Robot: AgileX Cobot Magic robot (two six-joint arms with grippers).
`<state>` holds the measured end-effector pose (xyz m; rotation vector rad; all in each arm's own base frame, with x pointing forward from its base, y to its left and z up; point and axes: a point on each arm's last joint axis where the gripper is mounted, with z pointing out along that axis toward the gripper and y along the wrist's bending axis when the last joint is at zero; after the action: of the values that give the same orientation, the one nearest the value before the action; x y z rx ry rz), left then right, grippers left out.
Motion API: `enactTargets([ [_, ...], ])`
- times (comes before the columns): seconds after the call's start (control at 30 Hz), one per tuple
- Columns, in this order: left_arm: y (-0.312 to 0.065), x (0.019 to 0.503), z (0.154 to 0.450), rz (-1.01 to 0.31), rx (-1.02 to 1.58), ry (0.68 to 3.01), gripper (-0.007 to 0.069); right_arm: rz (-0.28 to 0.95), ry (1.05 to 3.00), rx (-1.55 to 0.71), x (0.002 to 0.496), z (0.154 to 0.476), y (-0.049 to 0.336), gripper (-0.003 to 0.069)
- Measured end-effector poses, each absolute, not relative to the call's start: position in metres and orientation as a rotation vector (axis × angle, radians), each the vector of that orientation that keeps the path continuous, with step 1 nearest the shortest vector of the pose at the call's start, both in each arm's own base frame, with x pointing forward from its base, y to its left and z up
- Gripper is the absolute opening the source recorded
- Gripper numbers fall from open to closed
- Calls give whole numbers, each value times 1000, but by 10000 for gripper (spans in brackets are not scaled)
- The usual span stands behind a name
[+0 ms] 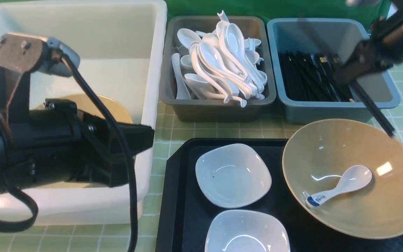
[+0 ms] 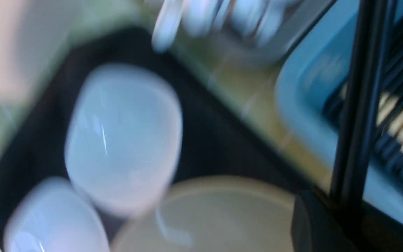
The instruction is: On green table put chopsticks spoon bowls plates into blue grey white boxes.
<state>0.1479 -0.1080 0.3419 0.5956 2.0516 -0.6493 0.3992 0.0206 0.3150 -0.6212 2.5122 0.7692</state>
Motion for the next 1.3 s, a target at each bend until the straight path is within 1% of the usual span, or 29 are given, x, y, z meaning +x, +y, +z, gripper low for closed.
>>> enactTargets([
  [0.03,-108,149,343,-644,594,2040,-1,815,2496,-558,408,310,16,54],
  [0.1,-109,151,343,-632,593,2020,-1,907,2403,-377,434,302,9,54],
  [0.13,-109,151,343,-631,595,2019,-1,925,2401,-363,435,299,9,54],
  [0.2,-109,154,342,-621,600,2014,-1,1038,2289,-147,464,281,4,54],
  [0.23,-110,154,342,-623,600,2018,-1,1066,2254,-89,471,277,3,54],
  [0.27,-110,155,341,-625,600,2025,-1,1107,2214,15,482,263,0,54],
  [0.37,-112,156,339,-642,599,2040,-1,1123,2196,150,497,234,-5,56],
  [0.5,-113,155,338,-666,592,2052,-1,1114,2221,216,505,208,-8,77],
  [0.53,-113,155,338,-669,591,2053,-1,1114,2222,216,505,207,-8,79],
  [0.6,-113,154,338,-680,591,2060,-1,1104,2226,209,505,208,-8,128],
  [0.63,-113,154,338,-680,591,2060,-1,1104,2226,209,505,208,-8,133],
  [0.67,-113,154,338,-681,593,2062,-1,1094,2228,194,503,212,-8,174],
  [0.73,-114,154,338,-682,596,2066,-1,1063,2236,161,501,219,-9,220],
  [0.77,-114,153,337,-684,600,2071,-1,1019,2251,127,498,227,-11,270],
  [0.87,-114,152,336,-691,616,2088,-1,894,2280,40,485,256,-17,370],
  [0.93,-114,151,335,-697,628,2102,-1,824,2285,-7,475,276,-20,406],
  [0.97,-114,150,335,-697,628,2103,-1,798,2291,-29,472,281,-21,416],
  [1.0,-114,150,334,-700,636,2111,-1,721,2282,-120,458,308,-21,432],
  [1.03,-114,150,334,-701,637,2112,-1,709,2289,-142,456,310,-21,434],
  [1.07,-114,149,334,-702,639,2115,-1,654,2281,-293,439,333,-17,439],
  [1.1,-114,149,334,-702,639,2115,-1,620,2269,-389,430,344,-13,440],
  [1.17,-114,149,334,-701,642,2115,-1,569,2229,-706,403,367,1,443],
  [1.2,-114,149,334,-700,644,2115,-1,548,2186,-861,389,377,9,443],
  [1.23,-114,149,334,-700,648,2116,-1,532,2161,-912,384,381,12,443],
  [1.3,-115,148,333,-692,678,2115,-1,491,2064,-1127,359,392,29,443],
])
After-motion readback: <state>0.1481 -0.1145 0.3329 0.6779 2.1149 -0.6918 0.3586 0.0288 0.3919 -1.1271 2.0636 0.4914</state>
